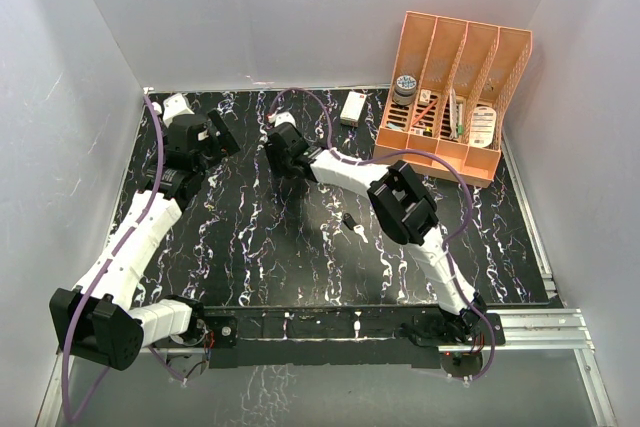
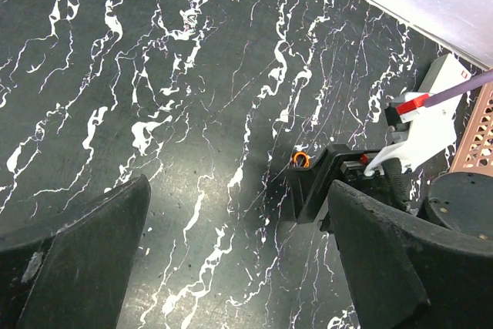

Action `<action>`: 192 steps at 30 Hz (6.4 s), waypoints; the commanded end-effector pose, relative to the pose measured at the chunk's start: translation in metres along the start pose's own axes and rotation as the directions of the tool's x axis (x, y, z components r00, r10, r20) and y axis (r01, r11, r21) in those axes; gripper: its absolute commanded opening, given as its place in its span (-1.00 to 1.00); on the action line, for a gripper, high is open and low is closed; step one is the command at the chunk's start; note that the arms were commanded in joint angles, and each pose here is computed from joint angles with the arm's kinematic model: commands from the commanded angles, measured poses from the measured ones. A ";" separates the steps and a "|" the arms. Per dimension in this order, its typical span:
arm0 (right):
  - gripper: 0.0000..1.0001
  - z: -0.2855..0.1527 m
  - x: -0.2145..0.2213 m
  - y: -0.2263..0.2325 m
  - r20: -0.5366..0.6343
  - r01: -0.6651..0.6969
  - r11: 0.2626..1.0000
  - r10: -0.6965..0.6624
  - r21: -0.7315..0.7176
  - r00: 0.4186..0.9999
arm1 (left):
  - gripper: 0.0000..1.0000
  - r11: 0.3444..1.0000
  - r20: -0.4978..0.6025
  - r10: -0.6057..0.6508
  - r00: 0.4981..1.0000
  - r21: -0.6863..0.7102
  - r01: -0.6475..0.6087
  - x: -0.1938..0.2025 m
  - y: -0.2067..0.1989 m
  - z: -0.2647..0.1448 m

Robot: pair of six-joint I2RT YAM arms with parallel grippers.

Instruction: Put the keys on the keyring

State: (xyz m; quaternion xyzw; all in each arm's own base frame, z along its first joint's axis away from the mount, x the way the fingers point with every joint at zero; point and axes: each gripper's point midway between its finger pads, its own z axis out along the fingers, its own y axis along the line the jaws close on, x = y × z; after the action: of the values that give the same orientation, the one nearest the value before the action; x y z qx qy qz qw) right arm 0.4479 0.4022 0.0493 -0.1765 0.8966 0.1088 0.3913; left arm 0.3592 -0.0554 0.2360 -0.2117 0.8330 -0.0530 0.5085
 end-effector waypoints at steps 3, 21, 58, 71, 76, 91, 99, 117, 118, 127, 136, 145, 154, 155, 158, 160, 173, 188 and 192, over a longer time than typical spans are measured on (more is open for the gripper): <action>0.04 0.007 -0.011 0.001 0.037 -0.037 0.998 0.035 0.045 0.999 | 0.97 1.000 0.040 -0.004 0.999 0.001 0.004 -0.015 0.004 -0.011; -0.15 0.016 -0.003 0.000 0.022 -0.068 0.996 0.066 0.065 0.998 | 0.97 1.000 0.034 -0.013 0.999 0.000 0.013 -0.013 0.006 -0.008; -0.26 0.016 0.007 -0.009 -0.009 -0.066 0.991 0.068 0.112 0.998 | 0.97 1.000 0.039 -0.023 0.999 -0.006 0.023 -0.015 0.012 -0.009; -1.00 0.018 0.011 -0.011 -0.026 -0.069 0.990 0.073 0.127 0.997 | 0.97 1.000 0.040 -0.026 0.999 -0.011 0.026 -0.015 0.014 -0.009; -1.00 0.018 0.011 -0.011 -0.027 -0.068 0.989 0.072 0.129 0.997 | 0.97 1.000 0.040 -0.026 0.999 -0.012 0.026 -0.015 0.014 -0.008; -1.00 -0.010 -0.012 -0.031 0.063 -0.047 0.979 0.035 0.200 0.997 | 0.97 1.000 0.039 -0.027 0.999 -0.007 0.027 -0.015 0.013 -0.007; -1.00 -0.044 -0.022 -0.042 0.130 -0.062 0.977 0.035 0.206 0.991 | 0.97 0.999 0.026 -0.033 0.999 0.015 0.032 -0.012 0.008 -0.003; -1.00 -0.123 -0.021 -0.072 0.244 -0.183 0.975 0.149 0.124 0.958 | 0.96 0.996 -0.006 -0.038 0.999 0.082 0.039 -0.004 -0.005 0.000; -1.00 -0.127 -0.021 -0.072 0.251 -0.191 0.976 0.159 0.109 0.955 | 0.96 0.996 -0.008 -0.038 0.999 0.085 0.039 -0.004 -0.005 0.000; -1.00 -0.156 -0.006 -0.074 0.238 -0.244 0.970 0.232 0.021 0.943 | 0.96 0.992 -0.018 -0.046 0.999 0.117 0.047 0.000 -0.010 -0.001; -1.00 -0.179 0.026 -0.077 0.229 -0.316 0.948 0.315 -0.034 0.921 | 0.88 0.973 -0.063 -0.043 0.997 0.225 0.056 0.010 -0.030 0.002; -1.00 -0.194 0.028 -0.100 0.263 -0.331 0.942 0.307 0.052 0.915 | 0.79 0.939 -0.129 -0.011 0.992 0.340 0.055 0.039 -0.054 -0.005; -1.00 -0.206 0.036 -0.139 0.306 -0.373 0.905 0.302 0.206 0.903 | 0.75 0.915 -0.186 0.041 0.982 0.401 0.038 0.089 -0.073 -0.022; -1.00 -0.207 0.038 -0.143 0.306 -0.373 0.900 0.299 0.225 0.904 | 0.74 0.915 -0.191 0.052 0.980 0.402 0.030 0.092 -0.077 -0.022; -1.00 -0.209 0.044 -0.151 0.296 -0.373 0.891 0.294 0.259 0.909 | 0.74 0.911 -0.205 0.098 0.974 0.412 -0.005 0.104 -0.091 -0.025; -1.00 -0.210 0.046 -0.154 0.298 -0.377 0.889 0.297 0.262 0.907 | 0.74 0.905 -0.208 0.118 0.971 0.426 -0.019 0.112 -0.101 -0.027; -1.00 -0.226 0.034 -0.145 0.439 -0.437 0.896 0.363 0.076 0.822 | 0.73 0.887 -0.219 0.158 0.963 0.460 -0.041 0.135 -0.125 -0.027; -1.00 -0.280 0.001 -0.140 0.637 -0.458 0.873 0.451 -0.168 0.625 | 0.73 0.878 -0.211 0.156 0.965 0.478 -0.037 0.138 -0.130 -0.030; -1.00 -0.284 0.001 -0.142 0.643 -0.460 0.872 0.448 -0.164 0.621 | 0.73 0.878 -0.214 0.158 0.964 0.477 -0.038 0.140 -0.130 -0.030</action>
State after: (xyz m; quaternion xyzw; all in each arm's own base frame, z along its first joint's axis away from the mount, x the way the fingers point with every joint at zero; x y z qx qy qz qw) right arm 0.3135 0.1787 0.2029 0.0934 0.7473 0.2270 0.6175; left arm 0.3129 -0.2287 0.1568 -0.0285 0.8737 -0.2400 0.4222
